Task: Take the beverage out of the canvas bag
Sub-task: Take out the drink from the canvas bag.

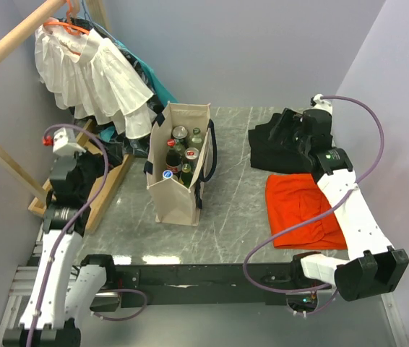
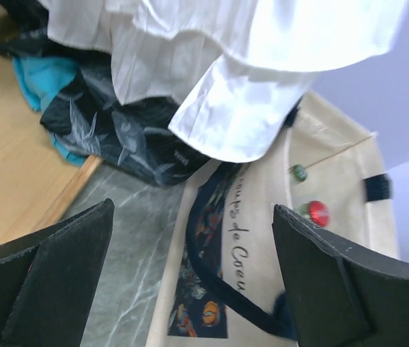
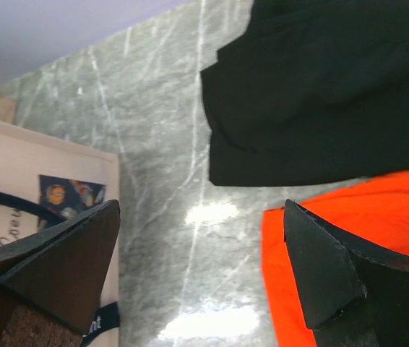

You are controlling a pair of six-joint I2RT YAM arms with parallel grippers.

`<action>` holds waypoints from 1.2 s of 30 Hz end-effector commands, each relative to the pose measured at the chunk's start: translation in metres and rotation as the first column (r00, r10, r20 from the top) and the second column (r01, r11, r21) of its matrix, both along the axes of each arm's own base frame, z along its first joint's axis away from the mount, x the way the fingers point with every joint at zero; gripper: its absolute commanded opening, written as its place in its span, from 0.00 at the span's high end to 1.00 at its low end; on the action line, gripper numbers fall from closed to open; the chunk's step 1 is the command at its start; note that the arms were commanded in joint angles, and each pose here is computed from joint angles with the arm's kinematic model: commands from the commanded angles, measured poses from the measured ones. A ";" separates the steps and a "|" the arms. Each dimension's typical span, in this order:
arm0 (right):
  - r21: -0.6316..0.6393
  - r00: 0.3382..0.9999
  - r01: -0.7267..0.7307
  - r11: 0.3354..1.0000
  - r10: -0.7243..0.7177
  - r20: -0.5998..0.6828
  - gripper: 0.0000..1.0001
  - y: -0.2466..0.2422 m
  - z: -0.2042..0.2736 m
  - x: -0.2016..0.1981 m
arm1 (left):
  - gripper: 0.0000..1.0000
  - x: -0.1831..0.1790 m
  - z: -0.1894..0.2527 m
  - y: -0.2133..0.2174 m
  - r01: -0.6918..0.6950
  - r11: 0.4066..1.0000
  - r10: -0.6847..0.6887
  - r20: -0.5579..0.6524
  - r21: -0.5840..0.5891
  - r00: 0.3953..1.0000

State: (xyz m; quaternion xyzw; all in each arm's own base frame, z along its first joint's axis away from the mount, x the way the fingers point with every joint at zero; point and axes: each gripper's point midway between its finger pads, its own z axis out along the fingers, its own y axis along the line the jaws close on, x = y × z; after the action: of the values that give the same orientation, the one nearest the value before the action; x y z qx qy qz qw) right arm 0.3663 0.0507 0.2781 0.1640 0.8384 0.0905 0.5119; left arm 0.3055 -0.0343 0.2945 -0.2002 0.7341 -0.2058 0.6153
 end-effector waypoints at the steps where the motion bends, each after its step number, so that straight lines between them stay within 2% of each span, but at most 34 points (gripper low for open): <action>1: -0.017 0.998 -0.013 1.000 0.014 0.061 0.00 -0.007 0.027 -0.012 | 0.04 -0.013 0.021 0.010 -0.072 0.995 0.079 0.107 -0.064 0.991; 4: 0.019 0.993 -0.068 0.998 0.066 0.101 0.00 0.003 0.036 -0.018 | 0.04 -0.014 0.012 0.003 -0.034 0.997 0.040 0.079 -0.070 0.996; 7: 0.024 0.991 -0.056 0.998 0.052 0.124 0.00 0.001 0.044 -0.022 | 0.04 -0.012 0.006 -0.003 -0.011 0.995 0.016 0.045 -0.096 0.999; 9: 0.023 0.985 -0.114 0.993 0.109 0.137 0.00 0.010 0.051 -0.022 | 0.04 -0.011 0.003 -0.006 0.004 0.996 0.000 0.040 -0.093 0.999; 11: 0.021 0.982 -0.125 0.992 0.120 0.148 0.00 0.011 0.055 -0.020 | 0.04 -0.010 0.007 -0.002 -0.010 0.998 0.013 0.043 -0.067 0.999; 15: 0.042 0.963 -0.159 0.986 0.145 0.228 0.00 0.019 0.063 -0.019 | 0.04 -0.006 0.001 0.005 -0.053 0.997 0.052 -0.029 -0.054 0.998; 18: 0.049 0.964 -0.168 0.985 0.153 0.219 0.00 0.022 0.063 -0.009 | 0.04 -0.004 -0.008 0.004 -0.045 0.998 0.043 -0.042 -0.050 0.998; 23: 0.037 0.971 -0.171 0.985 0.162 0.176 0.00 0.024 0.070 0.003 | 0.04 -0.003 -0.025 0.007 -0.102 0.985 0.095 -0.055 -0.142 0.994; 25: 0.014 0.969 -0.200 0.980 0.196 0.150 0.00 0.027 0.068 0.009 | 0.04 -0.002 -0.015 0.004 -0.075 0.986 0.077 0.004 -0.148 0.997; 29: -0.045 0.961 -0.219 0.975 0.224 0.164 0.00 0.030 0.089 0.011 | 0.04 0.001 0.007 0.005 -0.051 0.997 0.053 0.018 -0.064 0.998; 32: -0.067 0.955 -0.236 0.969 0.244 0.169 0.00 0.033 0.101 0.011 | 0.04 0.011 0.007 0.019 -0.113 0.994 0.113 -0.070 0.005 0.991; 33: -0.076 0.952 -0.248 0.966 0.257 0.168 0.00 0.035 0.102 0.012 | 0.04 0.018 -0.001 0.019 -0.106 0.994 0.109 -0.116 0.030 0.987; 34: -0.094 0.942 -0.276 0.956 0.289 0.171 0.00 0.041 0.103 0.011 | 0.04 0.022 0.012 0.020 -0.098 0.994 0.103 -0.106 0.052 0.989; 36: -0.099 0.940 -0.281 0.955 0.294 0.172 0.00 0.043 0.107 0.012 | 0.04 0.026 0.006 0.018 -0.079 0.994 0.088 -0.148 0.071 0.985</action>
State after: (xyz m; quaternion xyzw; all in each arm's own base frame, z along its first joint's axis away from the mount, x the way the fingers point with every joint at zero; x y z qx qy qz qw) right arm 0.3803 0.0845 0.3637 0.0510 0.8137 0.1497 0.5594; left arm 0.3251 -0.0222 0.2889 -0.2511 0.7587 -0.1754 0.5749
